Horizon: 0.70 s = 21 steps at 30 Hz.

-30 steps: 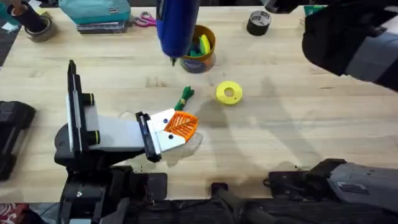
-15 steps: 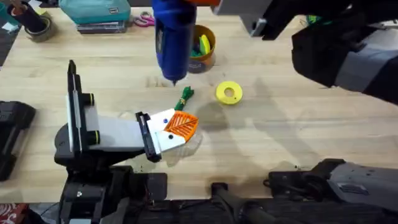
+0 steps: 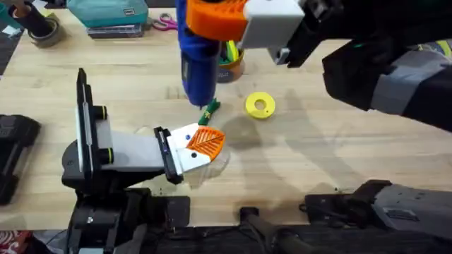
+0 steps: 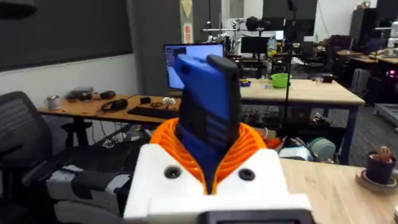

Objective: Pick up the gripper from the table and insert it into the empty holder that is missing its gripper. Then pick up a screw, insert it into the mounting hole, and use the screwdriver to tighten it. Finally, clean up the table by picking up the vegetable and placing it into the bucket.

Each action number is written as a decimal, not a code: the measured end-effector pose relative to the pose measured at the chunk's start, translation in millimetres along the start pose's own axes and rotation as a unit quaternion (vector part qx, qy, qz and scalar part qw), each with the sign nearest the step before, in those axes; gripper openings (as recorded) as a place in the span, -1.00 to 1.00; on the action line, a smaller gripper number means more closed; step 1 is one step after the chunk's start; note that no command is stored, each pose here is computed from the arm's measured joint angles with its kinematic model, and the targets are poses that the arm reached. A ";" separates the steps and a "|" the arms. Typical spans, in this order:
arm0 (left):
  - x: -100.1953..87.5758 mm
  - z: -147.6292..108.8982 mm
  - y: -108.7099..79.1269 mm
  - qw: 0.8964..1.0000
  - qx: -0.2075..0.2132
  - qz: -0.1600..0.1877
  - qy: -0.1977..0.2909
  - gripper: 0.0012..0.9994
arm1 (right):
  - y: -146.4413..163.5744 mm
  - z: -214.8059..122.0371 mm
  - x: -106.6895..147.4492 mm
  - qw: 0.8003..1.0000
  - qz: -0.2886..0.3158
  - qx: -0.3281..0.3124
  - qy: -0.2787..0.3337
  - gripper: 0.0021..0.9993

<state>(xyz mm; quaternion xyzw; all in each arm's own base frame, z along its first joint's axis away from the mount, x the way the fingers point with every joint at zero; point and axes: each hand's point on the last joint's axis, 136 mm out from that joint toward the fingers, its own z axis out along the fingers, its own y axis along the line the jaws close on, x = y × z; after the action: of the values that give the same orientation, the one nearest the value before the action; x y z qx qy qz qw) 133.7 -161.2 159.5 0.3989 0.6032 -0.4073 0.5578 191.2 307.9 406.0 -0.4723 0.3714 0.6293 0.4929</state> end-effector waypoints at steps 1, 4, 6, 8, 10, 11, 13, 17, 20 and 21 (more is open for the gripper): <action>0.0 0.0 0.0 1.000 0.000 0.000 0.000 -1.00 | 1.4 1.4 0.5 1.000 -0.002 -0.003 0.000 -0.96; 0.0 0.0 0.0 1.000 0.000 0.000 0.000 -1.00 | 6.7 6.4 1.8 1.000 -0.007 -0.013 0.000 -0.96; 0.0 0.0 0.0 1.000 0.000 0.000 0.000 -1.00 | 9.7 9.0 2.6 1.000 -0.011 -0.018 0.000 -0.96; 0.0 0.0 0.0 1.000 0.000 0.000 0.000 -1.00 | 12.0 11.3 3.4 1.000 -0.015 -0.022 0.000 -0.96; 0.0 0.0 0.0 1.000 0.000 0.000 0.000 -1.00 | 14.7 13.6 3.9 0.999 -0.020 -0.027 -0.001 -0.96; 0.0 0.0 0.0 1.000 0.000 0.000 0.000 -1.00 | 15.7 14.5 4.1 0.999 -0.022 -0.029 -0.001 -0.96; 0.0 0.0 0.0 1.000 0.000 0.000 0.000 -1.00 | 18.5 16.7 5.1 0.999 -0.030 -0.034 -0.001 -0.96; 0.0 0.0 0.0 1.000 0.000 0.000 0.000 -1.00 | 23.8 20.4 6.8 0.998 -0.042 -0.044 0.000 -0.96; 0.0 0.0 0.0 1.000 0.000 0.000 0.000 -1.00 | 25.9 20.9 8.0 0.998 -0.047 -0.050 0.003 -0.96; 0.0 0.0 0.0 1.000 0.000 0.000 0.000 -1.00 | 26.3 20.8 8.4 0.998 -0.048 -0.051 0.004 -0.96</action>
<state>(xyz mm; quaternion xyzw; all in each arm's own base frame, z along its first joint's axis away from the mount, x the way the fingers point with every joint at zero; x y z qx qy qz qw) 133.6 -161.2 159.5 0.3990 0.6031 -0.4073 0.5578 160.3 323.3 403.7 -0.5162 0.3176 0.6215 0.4963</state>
